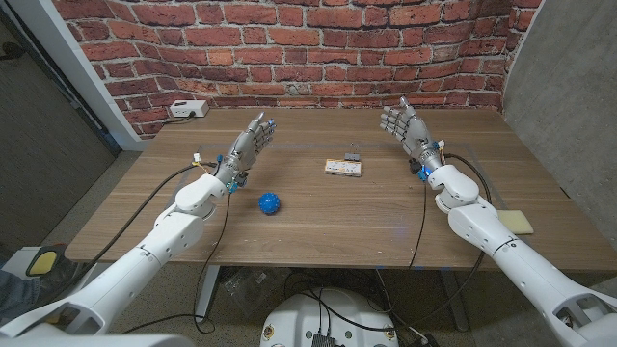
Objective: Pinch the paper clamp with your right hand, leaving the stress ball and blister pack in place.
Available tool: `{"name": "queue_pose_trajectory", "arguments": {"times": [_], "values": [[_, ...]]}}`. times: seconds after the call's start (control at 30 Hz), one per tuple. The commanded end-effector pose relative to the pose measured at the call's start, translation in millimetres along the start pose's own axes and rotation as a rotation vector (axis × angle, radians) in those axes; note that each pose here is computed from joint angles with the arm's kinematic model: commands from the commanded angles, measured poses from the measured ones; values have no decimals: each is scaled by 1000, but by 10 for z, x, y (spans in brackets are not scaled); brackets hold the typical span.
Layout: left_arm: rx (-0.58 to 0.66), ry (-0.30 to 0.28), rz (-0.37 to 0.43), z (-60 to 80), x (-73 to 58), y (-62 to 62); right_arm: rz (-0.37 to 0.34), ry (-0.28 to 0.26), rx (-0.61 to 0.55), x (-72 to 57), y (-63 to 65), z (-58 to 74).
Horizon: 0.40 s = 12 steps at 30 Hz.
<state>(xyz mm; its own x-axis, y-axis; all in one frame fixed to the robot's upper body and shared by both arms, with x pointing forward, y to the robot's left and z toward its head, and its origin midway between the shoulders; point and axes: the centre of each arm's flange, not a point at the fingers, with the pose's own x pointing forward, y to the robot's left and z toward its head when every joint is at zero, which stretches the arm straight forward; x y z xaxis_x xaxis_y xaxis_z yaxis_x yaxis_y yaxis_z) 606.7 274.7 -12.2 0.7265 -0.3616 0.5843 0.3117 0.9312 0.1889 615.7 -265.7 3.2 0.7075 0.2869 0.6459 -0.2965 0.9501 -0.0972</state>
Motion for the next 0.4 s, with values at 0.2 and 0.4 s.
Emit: {"name": "queue_pose_trajectory", "arguments": {"times": [0.2,0.4], "values": [[-4,-17,27,86,1,-43,9,-3,73,-40,-77,-67],[-1,-14,19,83,-17,-43,0,7,79,-73,-54,-111]]}}
